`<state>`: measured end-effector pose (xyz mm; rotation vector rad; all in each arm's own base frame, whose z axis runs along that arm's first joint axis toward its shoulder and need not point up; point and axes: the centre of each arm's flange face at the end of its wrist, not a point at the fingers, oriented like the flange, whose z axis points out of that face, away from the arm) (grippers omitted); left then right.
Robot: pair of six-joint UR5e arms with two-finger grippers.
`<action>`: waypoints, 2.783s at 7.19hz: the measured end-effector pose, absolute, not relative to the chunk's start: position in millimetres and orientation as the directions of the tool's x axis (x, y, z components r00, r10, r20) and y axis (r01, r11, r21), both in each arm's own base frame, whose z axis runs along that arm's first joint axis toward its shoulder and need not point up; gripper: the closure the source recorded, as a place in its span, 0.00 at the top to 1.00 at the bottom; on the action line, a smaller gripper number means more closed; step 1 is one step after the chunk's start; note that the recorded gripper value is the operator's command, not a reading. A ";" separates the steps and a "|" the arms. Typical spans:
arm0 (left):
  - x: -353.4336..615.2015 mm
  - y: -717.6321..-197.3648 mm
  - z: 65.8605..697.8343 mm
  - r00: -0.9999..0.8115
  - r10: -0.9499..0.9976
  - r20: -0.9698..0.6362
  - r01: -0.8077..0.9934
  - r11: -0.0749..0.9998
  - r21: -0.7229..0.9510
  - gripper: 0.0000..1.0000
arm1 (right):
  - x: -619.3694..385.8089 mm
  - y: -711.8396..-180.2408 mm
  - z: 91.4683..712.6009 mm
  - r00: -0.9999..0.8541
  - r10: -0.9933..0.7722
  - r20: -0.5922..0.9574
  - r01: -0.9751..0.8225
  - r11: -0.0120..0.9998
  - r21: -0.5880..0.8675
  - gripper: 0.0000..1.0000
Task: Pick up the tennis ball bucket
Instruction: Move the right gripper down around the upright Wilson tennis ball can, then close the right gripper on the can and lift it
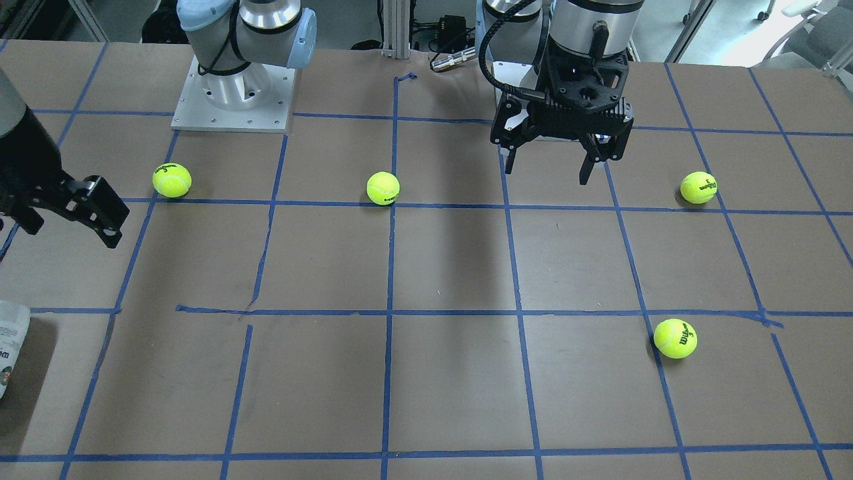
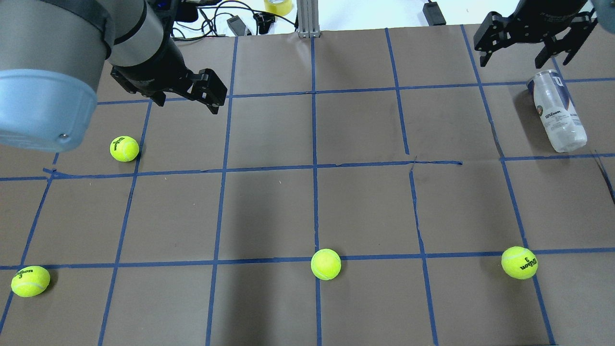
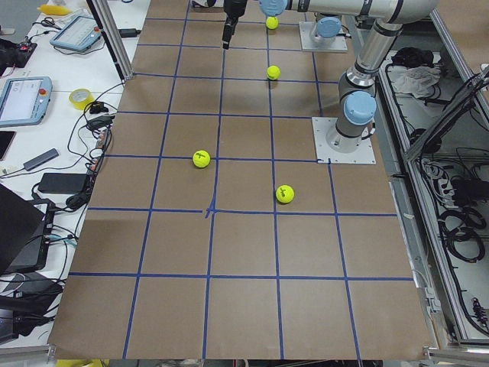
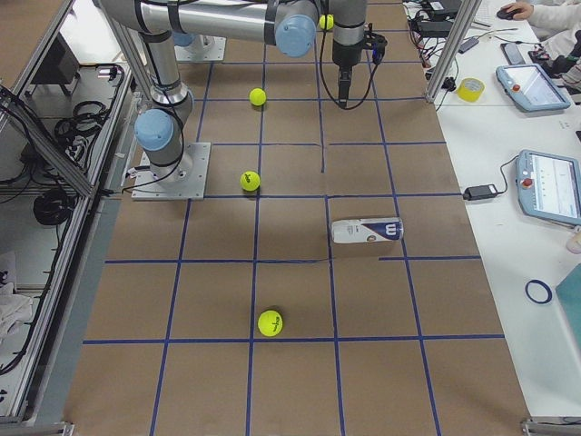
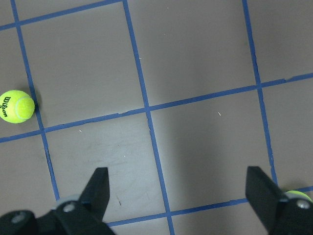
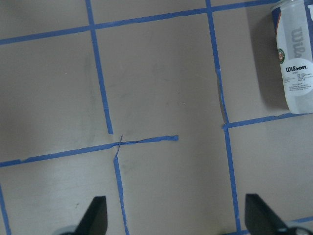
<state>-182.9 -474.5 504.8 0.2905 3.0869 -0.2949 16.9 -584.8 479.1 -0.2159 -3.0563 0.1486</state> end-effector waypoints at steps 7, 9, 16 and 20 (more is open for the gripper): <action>-182.8 -474.9 504.3 -0.982 0.182 -0.046 0.187 0.965 -0.184 1.00 | -186.4 -740.5 323.8 -0.993 0.023 0.113 0.012 0.996 -0.091 1.00; -182.5 -475.2 504.9 -0.982 0.181 -0.046 0.187 0.965 -0.186 1.00 | -221.1 -750.6 282.4 -0.989 -0.070 0.130 -0.084 0.991 -0.103 1.00; -182.6 -474.8 504.2 -0.982 0.182 -0.048 0.188 0.965 -0.183 1.00 | -249.5 -750.7 201.4 -0.991 -0.114 0.075 -0.117 0.992 -0.036 0.55; -182.4 -474.5 504.9 -0.982 0.182 -0.049 0.188 0.965 -0.185 1.00 | -248.3 -754.1 197.4 -0.976 -0.209 0.064 -0.213 0.976 -0.049 0.00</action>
